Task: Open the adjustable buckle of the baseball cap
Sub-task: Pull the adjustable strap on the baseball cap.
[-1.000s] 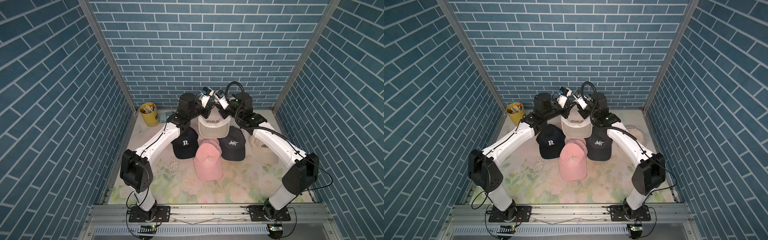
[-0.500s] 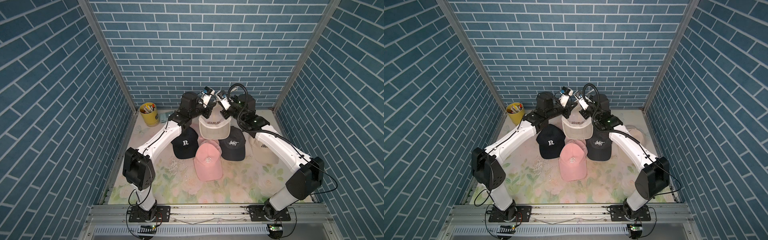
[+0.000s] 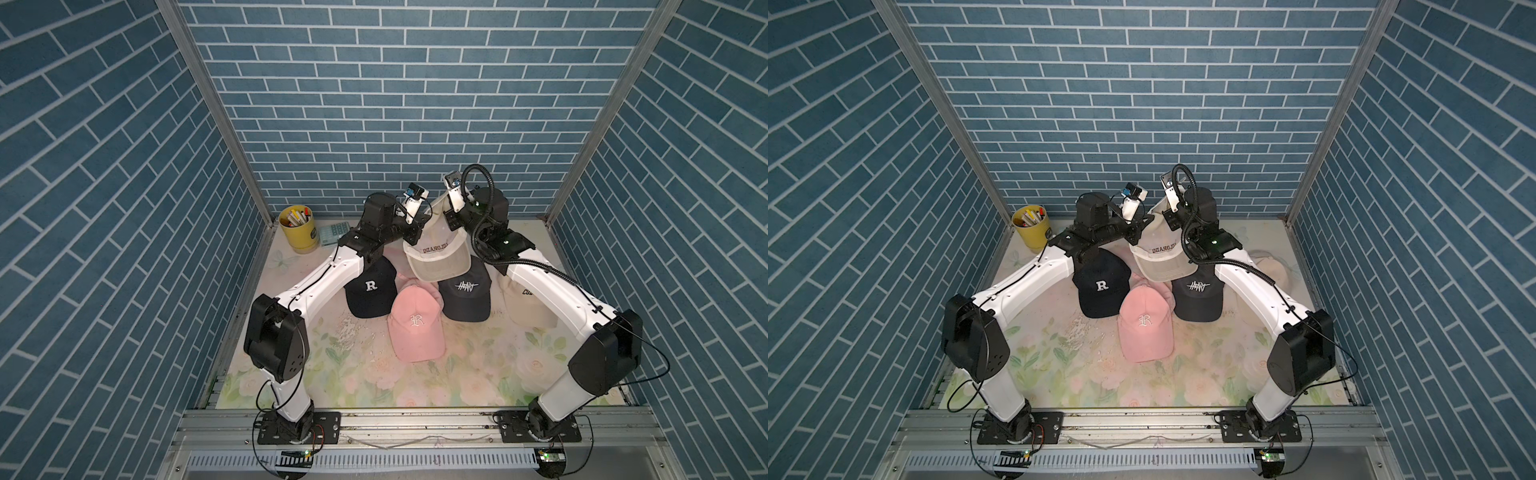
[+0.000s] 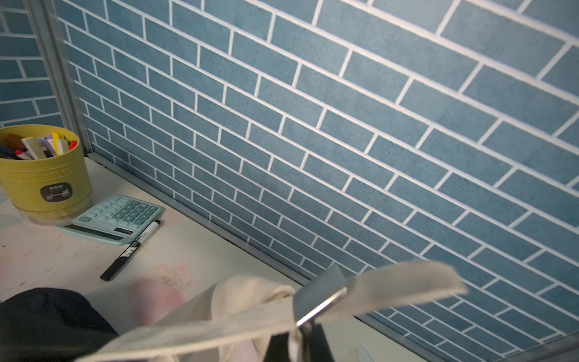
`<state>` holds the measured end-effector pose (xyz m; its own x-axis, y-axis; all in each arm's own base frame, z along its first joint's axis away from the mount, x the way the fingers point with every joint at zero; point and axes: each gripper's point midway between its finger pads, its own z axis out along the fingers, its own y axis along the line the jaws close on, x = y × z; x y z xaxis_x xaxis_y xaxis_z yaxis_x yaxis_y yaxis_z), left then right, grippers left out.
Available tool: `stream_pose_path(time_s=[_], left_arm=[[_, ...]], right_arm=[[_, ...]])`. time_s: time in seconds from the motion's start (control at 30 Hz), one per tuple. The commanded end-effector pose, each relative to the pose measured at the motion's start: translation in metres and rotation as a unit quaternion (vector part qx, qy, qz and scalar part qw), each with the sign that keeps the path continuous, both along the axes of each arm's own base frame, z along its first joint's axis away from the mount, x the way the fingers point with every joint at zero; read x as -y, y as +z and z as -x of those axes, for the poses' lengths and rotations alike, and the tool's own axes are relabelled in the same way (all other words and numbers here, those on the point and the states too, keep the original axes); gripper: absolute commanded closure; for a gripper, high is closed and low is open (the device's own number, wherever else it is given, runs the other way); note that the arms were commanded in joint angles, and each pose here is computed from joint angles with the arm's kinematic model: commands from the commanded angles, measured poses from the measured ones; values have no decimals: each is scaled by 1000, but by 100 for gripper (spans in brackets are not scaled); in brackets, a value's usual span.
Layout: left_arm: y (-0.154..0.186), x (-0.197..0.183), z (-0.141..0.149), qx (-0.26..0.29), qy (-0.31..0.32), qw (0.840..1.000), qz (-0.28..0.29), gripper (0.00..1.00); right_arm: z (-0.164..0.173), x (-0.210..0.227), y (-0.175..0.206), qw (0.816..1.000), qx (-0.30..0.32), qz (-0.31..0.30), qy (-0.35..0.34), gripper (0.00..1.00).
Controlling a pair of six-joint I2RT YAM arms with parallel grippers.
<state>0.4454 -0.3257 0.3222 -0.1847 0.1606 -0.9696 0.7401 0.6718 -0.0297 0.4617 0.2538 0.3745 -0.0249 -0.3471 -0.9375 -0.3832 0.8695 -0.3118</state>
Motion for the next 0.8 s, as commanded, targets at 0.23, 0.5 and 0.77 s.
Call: stream_pose_path(time_s=[0.23,0.5,0.77], left_arm=[[33,-54,-7,8,89,980,179,99],[33,-48,-57,-69,105,963,239,53],[36,-61,-36,-3,157,980,125,17]], right_arm=[[-13,35,23,994,4,-80,-74,100],[-16,29,31,991,-20,-87,-98,100],[-23,51,36,956,-72,-139,-246,100]])
